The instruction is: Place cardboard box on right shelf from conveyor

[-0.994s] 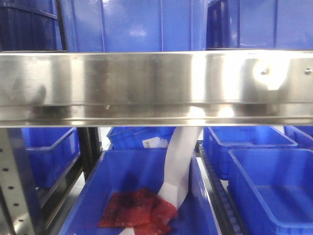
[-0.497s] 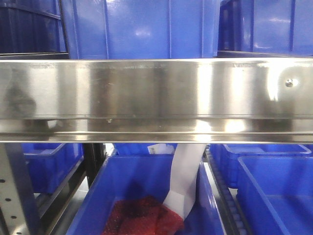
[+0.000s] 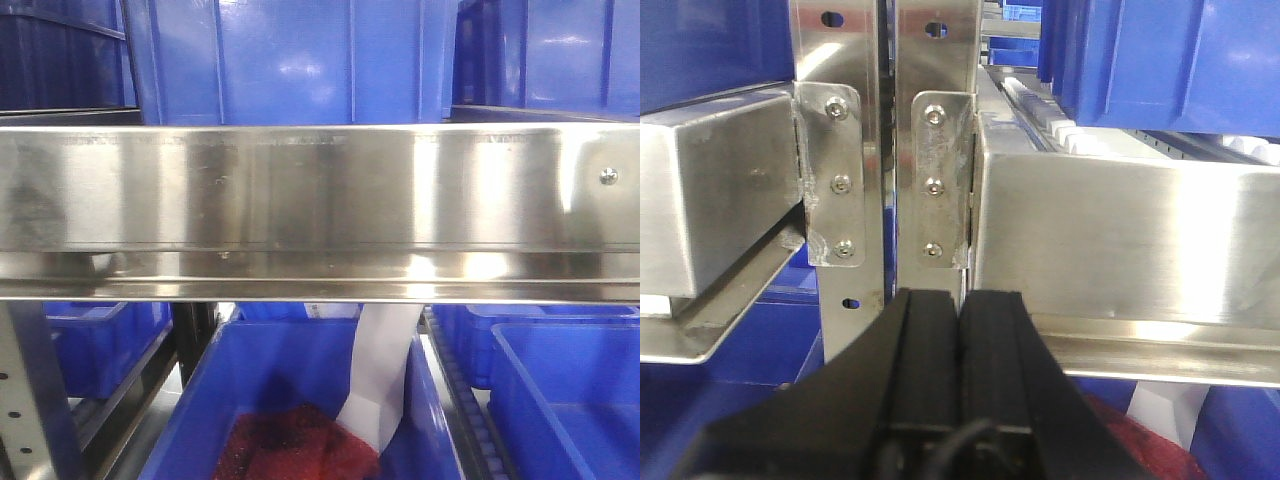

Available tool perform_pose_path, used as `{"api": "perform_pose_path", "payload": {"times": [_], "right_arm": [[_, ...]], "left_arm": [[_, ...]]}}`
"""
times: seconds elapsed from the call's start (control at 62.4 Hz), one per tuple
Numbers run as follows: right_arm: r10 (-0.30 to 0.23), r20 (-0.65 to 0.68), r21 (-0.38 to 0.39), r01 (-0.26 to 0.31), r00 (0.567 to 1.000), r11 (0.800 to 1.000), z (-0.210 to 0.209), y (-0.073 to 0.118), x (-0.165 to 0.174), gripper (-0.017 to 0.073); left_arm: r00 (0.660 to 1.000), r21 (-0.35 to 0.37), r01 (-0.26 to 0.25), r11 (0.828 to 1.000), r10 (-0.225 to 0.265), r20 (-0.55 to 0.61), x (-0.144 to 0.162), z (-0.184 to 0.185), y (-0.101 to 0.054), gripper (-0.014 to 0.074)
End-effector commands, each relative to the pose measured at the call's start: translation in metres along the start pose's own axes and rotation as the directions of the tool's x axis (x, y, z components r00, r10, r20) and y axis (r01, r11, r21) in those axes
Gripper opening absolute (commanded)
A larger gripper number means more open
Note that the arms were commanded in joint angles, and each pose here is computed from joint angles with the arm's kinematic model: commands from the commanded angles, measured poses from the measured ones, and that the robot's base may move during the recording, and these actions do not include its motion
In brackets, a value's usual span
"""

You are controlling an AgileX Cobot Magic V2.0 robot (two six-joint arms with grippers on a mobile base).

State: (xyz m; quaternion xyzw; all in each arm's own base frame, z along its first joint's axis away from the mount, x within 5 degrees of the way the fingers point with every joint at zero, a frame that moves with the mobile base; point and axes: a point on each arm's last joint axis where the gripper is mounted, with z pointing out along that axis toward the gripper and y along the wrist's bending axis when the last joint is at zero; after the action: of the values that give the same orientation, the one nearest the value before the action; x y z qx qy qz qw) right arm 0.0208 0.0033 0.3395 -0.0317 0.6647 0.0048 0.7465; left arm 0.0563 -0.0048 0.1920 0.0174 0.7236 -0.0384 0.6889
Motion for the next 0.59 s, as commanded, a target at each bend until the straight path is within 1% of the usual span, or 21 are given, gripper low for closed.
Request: {"api": "perform_pose_path", "payload": {"times": [0.0, 0.272, 0.577], "right_arm": [[-0.01, 0.109, 0.019, 0.008, 0.994, 1.0, -0.0005, -0.0015, -0.0164, 0.0057], [-0.01, 0.109, 0.019, 0.008, 0.994, 1.0, -0.0005, -0.0015, -0.0164, 0.0057], [-0.009, 0.173, 0.026, 0.004, 0.985, 1.0, 0.0002, -0.0022, -0.0226, 0.0057]], "left_arm": [[0.996, -0.001, 0.006, 1.0, -0.006, 0.084, -0.006, -0.0004, 0.0003, -0.0116], [0.996, -0.001, 0.006, 1.0, -0.006, 0.084, -0.006, -0.0004, 0.0003, -0.0116], [0.996, -0.001, 0.006, 1.0, -0.006, 0.084, -0.006, -0.0004, 0.0003, -0.0115]]}}
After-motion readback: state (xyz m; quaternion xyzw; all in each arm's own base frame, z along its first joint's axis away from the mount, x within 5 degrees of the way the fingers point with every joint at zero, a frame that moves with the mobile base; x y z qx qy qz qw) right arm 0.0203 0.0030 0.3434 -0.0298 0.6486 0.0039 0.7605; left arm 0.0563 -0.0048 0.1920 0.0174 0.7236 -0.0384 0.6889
